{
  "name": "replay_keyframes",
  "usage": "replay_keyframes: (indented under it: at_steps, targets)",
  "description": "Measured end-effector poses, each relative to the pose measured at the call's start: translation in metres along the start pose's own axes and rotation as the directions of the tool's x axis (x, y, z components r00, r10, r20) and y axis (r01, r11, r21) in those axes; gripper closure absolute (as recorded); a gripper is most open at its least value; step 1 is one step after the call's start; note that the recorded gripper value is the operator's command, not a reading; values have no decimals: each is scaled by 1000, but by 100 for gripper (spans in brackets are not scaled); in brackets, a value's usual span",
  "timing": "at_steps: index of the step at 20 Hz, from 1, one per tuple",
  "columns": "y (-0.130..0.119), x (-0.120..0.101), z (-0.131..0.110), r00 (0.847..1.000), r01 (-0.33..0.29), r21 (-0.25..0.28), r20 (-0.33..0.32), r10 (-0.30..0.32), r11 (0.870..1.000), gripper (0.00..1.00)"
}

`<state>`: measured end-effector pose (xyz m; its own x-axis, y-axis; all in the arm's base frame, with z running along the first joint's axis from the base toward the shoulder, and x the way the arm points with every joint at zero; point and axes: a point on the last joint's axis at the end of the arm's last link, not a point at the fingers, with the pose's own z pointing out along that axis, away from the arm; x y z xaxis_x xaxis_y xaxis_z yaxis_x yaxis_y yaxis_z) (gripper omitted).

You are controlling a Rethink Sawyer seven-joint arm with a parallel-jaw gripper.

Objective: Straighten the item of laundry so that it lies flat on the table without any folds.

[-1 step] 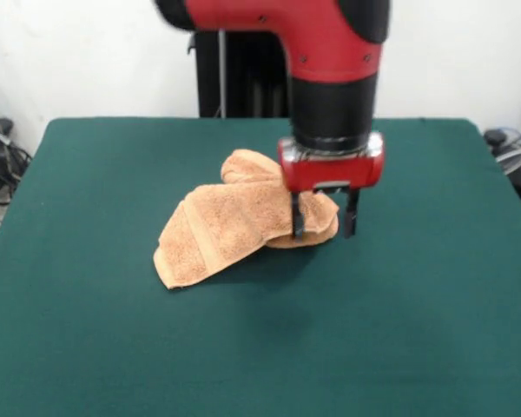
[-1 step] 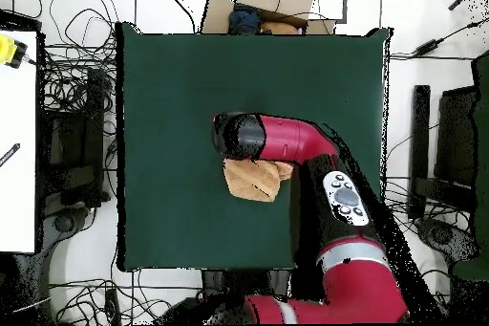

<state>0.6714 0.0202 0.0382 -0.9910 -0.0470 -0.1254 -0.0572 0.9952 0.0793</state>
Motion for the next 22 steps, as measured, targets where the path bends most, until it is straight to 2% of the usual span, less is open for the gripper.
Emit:
replay_keyframes:
  at_steps: [4, 8, 13, 18, 22]
  targets:
    - [-38, 4, 21, 999, -34, -24, -4, 34, 999, 0]
    - [-84, 22, 39, 997, -71, -44, -16, 70, 996, 0]
    - [-132, 44, 40, 997, -67, -43, -35, 66, 997, 0]
    - [-151, 55, 36, 999, -24, -21, -43, 23, 999, 0]
    - [-140, 58, 36, 998, 39, -12, -46, -39, 999, 0]
